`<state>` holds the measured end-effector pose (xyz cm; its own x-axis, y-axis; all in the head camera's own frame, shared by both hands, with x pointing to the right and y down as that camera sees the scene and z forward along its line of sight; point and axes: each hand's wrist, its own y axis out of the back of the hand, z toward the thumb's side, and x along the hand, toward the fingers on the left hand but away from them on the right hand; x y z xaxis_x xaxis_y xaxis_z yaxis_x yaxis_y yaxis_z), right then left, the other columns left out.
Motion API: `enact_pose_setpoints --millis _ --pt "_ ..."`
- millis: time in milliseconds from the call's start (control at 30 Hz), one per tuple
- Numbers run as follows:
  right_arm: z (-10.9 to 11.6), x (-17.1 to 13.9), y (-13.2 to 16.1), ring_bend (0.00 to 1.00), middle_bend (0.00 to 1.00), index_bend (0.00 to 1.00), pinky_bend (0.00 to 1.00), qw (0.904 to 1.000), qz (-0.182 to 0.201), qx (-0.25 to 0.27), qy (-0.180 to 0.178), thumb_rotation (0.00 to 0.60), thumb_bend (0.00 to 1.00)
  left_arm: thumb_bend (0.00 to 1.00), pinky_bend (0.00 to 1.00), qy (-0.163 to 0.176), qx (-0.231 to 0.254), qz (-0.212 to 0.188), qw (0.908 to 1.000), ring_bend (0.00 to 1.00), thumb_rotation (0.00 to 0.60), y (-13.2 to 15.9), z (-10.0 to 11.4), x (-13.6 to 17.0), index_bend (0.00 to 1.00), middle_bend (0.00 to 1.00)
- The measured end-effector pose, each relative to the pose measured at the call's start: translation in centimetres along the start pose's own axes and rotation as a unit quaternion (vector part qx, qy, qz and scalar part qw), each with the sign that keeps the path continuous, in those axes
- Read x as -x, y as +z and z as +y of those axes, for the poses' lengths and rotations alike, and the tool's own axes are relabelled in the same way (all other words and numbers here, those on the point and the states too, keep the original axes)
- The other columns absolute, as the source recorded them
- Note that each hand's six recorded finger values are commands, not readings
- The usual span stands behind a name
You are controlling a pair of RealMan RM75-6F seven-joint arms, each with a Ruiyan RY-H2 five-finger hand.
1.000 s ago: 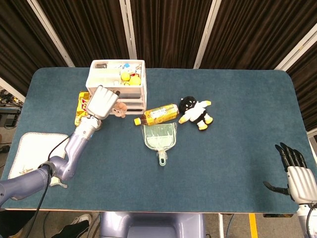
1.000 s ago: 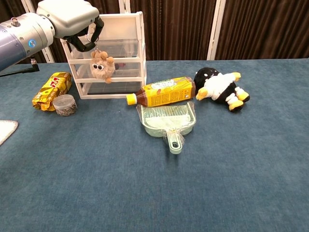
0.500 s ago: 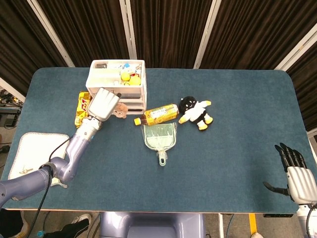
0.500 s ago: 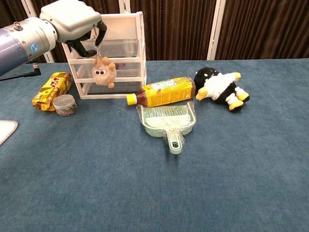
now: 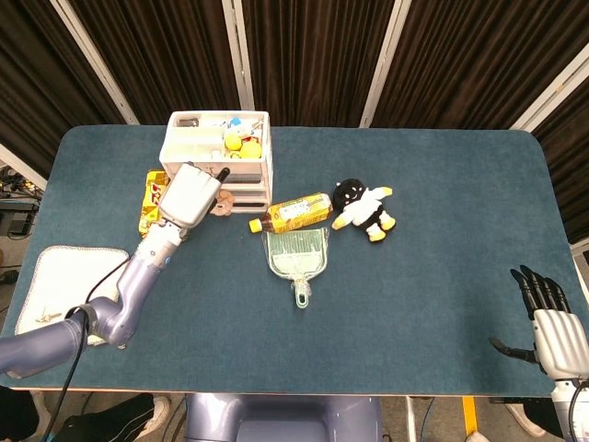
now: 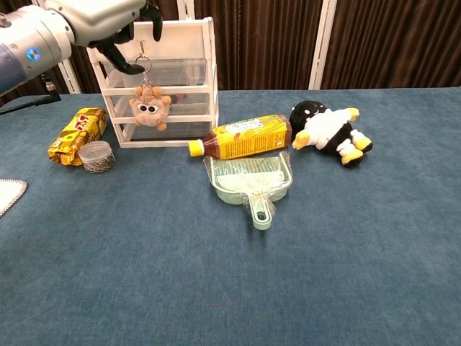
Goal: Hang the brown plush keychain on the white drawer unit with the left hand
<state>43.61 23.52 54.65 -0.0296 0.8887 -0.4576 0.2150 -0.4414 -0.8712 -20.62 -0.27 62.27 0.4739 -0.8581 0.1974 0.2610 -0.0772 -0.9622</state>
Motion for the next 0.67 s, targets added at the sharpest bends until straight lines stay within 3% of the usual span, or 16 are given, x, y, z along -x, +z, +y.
enact_pose_setpoints --millis 133,200,333,400,500,667 --pt "-0.1 0.0 -0.1 0.00 0.00 0.00 0.00 1.0000 0.000 -0.005 0.002 0.600 0.01 0.23 0.67 0.013 0.047 0.014 0.9987 0.77 0.600 -0.3 1.4 1.8 0.35 0.87" --pt "-0.1 0.0 -0.1 0.00 0.00 0.00 0.00 1.0000 0.000 -0.008 0.003 0.600 0.01 0.22 0.60 0.016 0.076 0.027 0.9966 0.68 0.600 -0.8 2.0 3.4 0.32 0.75" --pt "-0.3 0.0 -0.2 0.00 0.00 0.00 0.00 0.9999 -0.002 -0.015 0.007 0.600 0.01 0.21 0.37 0.008 0.122 0.062 0.9905 0.33 0.600 -2.3 2.6 7.5 0.21 0.33" --pt "-0.4 0.0 -0.2 0.00 0.00 0.00 0.00 0.9998 -0.002 -0.020 0.009 0.600 0.01 0.20 0.15 -0.006 0.143 0.086 0.9860 0.09 0.600 -3.5 2.4 10.4 0.12 0.09" --pt "-0.7 0.0 -0.2 0.00 0.00 0.00 0.00 0.9995 -0.004 -0.028 0.015 0.600 0.01 0.14 0.01 -0.033 0.165 0.122 0.9783 0.00 0.600 -5.1 1.7 15.0 0.02 0.00" --pt "-0.9 0.0 -0.3 0.00 0.00 0.00 0.00 0.9991 -0.006 -0.038 0.021 0.600 0.01 0.07 0.00 -0.085 0.194 0.176 0.9614 0.00 0.600 -7.1 -0.1 22.3 0.00 0.00"
